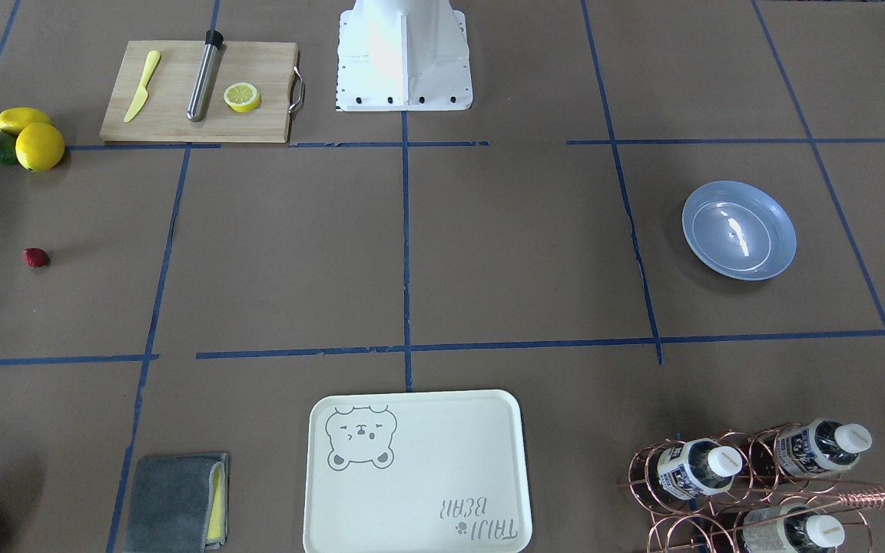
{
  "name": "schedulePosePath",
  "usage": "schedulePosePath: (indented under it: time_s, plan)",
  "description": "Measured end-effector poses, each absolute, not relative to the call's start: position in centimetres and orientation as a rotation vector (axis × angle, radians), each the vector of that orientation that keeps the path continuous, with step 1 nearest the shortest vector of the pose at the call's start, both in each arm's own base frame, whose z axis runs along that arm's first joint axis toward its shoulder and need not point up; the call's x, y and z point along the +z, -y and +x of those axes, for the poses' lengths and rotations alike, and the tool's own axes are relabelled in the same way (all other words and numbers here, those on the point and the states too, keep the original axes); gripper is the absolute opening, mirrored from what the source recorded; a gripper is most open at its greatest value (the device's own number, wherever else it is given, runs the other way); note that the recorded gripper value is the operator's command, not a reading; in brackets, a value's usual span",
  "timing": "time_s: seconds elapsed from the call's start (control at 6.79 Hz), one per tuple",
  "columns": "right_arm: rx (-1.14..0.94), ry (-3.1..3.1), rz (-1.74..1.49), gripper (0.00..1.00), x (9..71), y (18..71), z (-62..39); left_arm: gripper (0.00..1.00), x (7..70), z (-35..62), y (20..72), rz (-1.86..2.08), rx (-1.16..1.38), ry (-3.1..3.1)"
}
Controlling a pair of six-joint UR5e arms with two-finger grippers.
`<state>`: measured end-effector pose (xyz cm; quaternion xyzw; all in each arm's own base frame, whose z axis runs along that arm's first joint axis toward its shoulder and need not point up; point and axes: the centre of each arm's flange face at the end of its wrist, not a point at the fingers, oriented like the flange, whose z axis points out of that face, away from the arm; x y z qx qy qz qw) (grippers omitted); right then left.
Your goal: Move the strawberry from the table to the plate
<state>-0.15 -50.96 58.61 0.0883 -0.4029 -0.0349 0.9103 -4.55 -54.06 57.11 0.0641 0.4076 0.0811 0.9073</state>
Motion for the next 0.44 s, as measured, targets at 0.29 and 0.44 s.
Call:
schedulePosePath:
  time_s: [0.29, 0.44]
  plan:
    - [-0.080, 0.832, 0.173, 1.00, 58.9, 50.9, -0.7, 1.00, 59.2, -0.5, 54.3, 0.119, 0.241, -0.855]
    - [-0.082, 0.834, 0.170, 1.00, 58.9, 50.8, -0.9, 1.00, 61.0, 1.1, 54.0, 0.093, 0.255, -0.894]
